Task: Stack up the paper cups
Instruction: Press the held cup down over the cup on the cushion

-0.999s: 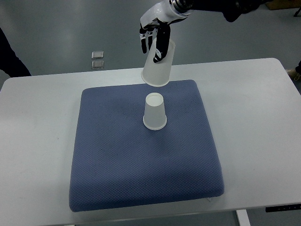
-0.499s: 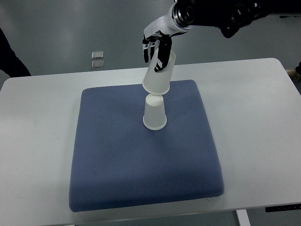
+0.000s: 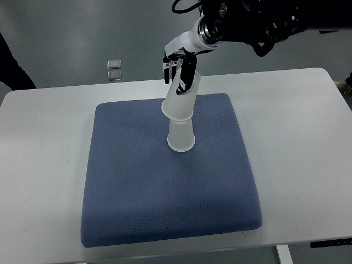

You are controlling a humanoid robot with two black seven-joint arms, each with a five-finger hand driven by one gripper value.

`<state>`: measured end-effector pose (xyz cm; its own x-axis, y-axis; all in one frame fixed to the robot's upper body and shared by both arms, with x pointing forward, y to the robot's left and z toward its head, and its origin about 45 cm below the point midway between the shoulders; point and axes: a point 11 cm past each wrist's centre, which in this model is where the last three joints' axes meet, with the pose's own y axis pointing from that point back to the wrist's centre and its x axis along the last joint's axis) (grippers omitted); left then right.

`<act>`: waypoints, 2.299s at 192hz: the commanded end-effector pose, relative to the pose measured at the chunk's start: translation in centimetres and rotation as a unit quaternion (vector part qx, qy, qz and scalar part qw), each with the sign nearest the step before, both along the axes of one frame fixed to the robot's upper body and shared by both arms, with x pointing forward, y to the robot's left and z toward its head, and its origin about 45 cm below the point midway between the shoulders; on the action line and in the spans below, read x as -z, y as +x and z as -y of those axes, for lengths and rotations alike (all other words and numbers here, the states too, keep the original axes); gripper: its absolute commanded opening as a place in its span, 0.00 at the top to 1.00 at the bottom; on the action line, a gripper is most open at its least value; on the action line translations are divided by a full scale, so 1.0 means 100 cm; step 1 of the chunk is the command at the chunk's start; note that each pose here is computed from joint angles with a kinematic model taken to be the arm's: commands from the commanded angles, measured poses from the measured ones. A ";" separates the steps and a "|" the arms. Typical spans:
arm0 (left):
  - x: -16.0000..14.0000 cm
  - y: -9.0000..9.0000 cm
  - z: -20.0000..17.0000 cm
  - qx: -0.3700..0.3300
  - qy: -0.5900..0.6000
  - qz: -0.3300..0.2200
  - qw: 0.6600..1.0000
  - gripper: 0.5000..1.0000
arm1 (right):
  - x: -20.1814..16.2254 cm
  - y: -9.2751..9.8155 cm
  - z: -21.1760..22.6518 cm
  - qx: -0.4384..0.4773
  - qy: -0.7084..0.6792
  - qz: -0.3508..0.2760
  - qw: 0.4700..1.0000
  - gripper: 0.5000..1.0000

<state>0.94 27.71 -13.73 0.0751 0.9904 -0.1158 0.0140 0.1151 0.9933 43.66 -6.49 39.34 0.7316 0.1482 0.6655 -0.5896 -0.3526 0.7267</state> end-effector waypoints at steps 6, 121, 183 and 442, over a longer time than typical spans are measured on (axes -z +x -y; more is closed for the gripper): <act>0.000 0.000 0.000 0.000 0.000 0.000 1.000 0.00 | 0.003 -0.001 -0.002 -0.002 0.004 -0.004 1.000 0.59; 0.000 0.000 0.000 0.000 0.000 0.000 1.000 0.00 | 0.027 -0.001 0.004 0.007 0.009 -0.020 1.000 0.58; 0.000 0.000 0.000 0.000 0.000 0.000 1.000 0.00 | 0.026 0.000 0.004 0.007 0.008 -0.018 1.000 0.58; 0.000 0.000 0.002 0.000 -0.003 0.000 1.000 0.00 | 0.038 0.006 0.011 0.018 0.016 -0.004 1.000 0.58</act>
<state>0.94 27.45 -13.71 0.0764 0.9894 -0.1232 0.0142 0.1225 0.9924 44.21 -7.44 35.84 0.7432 0.1060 0.6606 -0.5926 -0.3541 0.7235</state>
